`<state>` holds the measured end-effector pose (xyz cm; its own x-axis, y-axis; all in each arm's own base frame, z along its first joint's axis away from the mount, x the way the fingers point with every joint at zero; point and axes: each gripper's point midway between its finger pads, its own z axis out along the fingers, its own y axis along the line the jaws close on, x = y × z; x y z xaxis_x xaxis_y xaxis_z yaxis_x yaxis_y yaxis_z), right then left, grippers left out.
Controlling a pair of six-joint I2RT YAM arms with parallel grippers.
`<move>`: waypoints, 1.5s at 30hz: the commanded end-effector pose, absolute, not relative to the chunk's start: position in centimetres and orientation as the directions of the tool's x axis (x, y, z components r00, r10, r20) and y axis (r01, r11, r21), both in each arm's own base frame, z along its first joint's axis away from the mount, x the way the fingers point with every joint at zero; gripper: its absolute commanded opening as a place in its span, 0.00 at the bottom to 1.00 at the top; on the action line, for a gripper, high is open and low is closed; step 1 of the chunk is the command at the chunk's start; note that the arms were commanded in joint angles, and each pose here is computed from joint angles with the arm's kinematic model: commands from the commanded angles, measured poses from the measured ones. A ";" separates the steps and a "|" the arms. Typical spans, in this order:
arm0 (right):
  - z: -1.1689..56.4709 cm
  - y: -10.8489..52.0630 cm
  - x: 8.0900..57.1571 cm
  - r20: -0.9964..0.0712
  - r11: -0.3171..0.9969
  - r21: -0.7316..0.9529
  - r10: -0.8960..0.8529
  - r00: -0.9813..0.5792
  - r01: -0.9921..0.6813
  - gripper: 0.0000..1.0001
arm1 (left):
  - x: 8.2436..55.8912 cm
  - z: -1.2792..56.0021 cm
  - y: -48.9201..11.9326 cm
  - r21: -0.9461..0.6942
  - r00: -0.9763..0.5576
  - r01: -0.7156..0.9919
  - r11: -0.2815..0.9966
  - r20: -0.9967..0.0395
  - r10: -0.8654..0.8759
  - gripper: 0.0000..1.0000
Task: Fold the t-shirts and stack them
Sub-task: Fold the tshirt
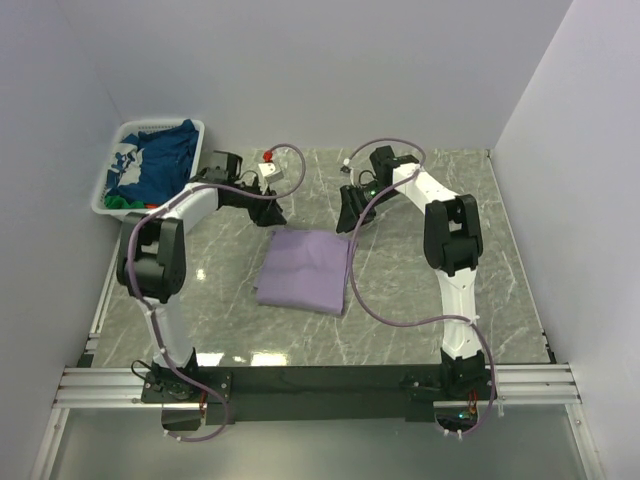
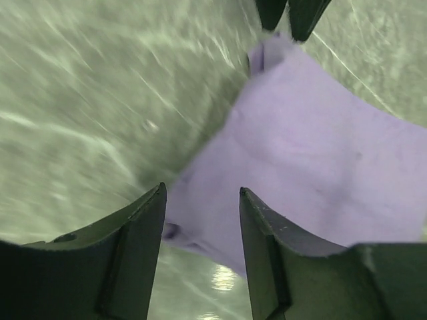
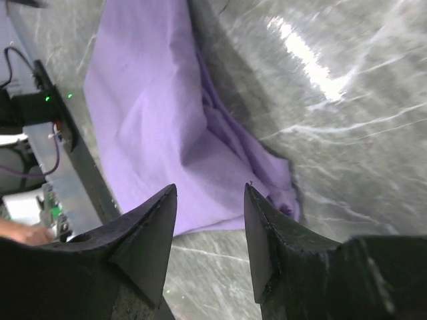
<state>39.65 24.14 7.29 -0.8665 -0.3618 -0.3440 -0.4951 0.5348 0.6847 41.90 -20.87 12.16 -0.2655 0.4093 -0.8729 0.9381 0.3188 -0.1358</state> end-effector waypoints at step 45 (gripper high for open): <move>6.7 24.3 40.7 -0.404 0.527 0.669 -0.335 -0.851 -0.524 0.58 | 41.0 6.3 -21.1 -0.488 -0.633 0.763 0.423 -0.695 0.341 0.39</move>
